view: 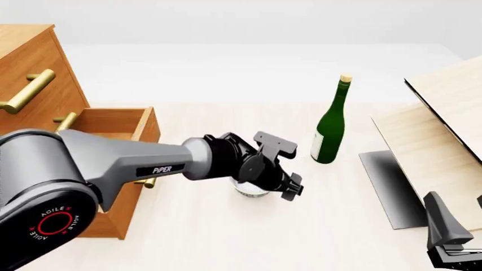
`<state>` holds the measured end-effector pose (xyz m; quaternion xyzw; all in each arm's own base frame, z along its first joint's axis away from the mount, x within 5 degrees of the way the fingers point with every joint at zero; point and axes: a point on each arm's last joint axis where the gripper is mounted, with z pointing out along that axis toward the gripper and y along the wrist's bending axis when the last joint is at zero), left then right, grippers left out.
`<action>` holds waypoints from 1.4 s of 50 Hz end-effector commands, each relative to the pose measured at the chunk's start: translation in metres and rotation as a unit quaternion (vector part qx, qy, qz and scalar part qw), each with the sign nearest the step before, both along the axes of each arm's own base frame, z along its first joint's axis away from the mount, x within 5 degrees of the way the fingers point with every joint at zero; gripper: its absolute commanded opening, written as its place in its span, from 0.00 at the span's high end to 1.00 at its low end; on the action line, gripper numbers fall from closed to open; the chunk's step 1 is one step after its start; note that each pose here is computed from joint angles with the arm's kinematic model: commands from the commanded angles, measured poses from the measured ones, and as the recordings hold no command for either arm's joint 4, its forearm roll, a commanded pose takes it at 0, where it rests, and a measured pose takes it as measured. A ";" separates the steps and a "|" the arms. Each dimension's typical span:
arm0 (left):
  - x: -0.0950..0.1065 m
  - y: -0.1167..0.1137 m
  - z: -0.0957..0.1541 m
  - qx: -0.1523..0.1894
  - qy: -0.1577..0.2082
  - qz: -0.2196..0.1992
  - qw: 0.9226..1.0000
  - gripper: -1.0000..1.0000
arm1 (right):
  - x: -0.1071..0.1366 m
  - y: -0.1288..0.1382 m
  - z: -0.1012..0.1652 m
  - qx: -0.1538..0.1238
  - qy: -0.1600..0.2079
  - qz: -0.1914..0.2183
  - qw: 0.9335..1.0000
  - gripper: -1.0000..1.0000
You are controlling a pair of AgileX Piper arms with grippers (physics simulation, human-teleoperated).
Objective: Put the bowl in the bottom drawer of the cabinet.
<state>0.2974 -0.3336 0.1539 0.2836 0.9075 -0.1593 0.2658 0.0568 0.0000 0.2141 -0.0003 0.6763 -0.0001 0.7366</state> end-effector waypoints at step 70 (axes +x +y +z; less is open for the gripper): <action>0.002 0.019 0.043 -0.050 -0.044 0.018 0.998 1.00 | 0.000 0.000 0.000 0.000 0.000 0.000 1.000 0.00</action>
